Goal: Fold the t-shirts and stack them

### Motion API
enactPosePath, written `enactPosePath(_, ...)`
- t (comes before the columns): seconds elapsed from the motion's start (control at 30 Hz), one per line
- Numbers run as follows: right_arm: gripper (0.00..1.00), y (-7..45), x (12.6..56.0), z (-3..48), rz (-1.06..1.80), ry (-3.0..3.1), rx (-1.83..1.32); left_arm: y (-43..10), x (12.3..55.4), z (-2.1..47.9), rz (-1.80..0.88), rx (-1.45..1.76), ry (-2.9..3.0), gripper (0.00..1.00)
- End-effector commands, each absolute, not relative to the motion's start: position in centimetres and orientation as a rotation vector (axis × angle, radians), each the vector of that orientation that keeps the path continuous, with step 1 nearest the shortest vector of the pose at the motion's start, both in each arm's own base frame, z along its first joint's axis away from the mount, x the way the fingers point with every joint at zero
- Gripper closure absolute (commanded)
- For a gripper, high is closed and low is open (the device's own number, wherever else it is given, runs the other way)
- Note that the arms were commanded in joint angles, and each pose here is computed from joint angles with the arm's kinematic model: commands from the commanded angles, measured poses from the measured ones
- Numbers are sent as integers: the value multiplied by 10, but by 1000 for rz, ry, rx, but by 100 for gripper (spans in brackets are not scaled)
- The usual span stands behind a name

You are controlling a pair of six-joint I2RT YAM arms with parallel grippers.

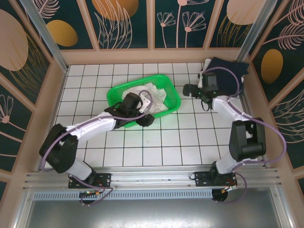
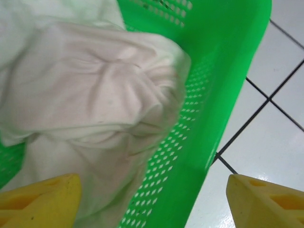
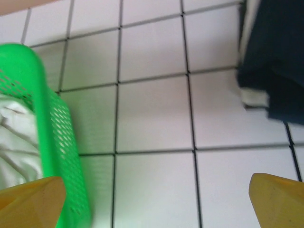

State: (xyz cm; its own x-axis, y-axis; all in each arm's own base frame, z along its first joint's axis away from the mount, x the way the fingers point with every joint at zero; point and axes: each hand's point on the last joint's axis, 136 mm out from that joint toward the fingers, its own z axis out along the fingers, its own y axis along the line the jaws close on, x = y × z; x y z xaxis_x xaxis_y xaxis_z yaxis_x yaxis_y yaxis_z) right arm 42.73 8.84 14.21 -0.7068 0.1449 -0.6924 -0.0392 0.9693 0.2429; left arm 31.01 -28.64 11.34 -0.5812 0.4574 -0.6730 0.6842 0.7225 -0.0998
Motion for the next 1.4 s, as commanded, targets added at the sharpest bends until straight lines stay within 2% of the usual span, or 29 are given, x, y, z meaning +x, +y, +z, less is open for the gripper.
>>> enactPosePath(0.0,1,83,410,134,371,2320,146,-293,322,109,-342,946,2273,28)
enactPosePath(0.07,1,74,401,134,378,2304,173,-296,325,100,-301,967,2294,35)
enactPosePath(0.33,1,58,388,140,410,2259,195,-286,353,93,-110,883,2302,79)
enactPosePath(0.53,1,50,387,138,393,2253,216,-258,395,111,176,765,2242,100)
enactPosePath(0.7,1,41,382,134,378,2251,241,-227,437,131,251,639,2195,100)
enactPosePath(0.8,1,36,380,136,374,2239,255,-192,469,150,229,484,2177,100)
enactPosePath(0.93,1,35,378,139,377,2225,252,-142,510,161,367,331,2194,100)
enactPosePath(1.37,1,24,375,134,334,2232,283,-57,568,129,464,241,2245,100)
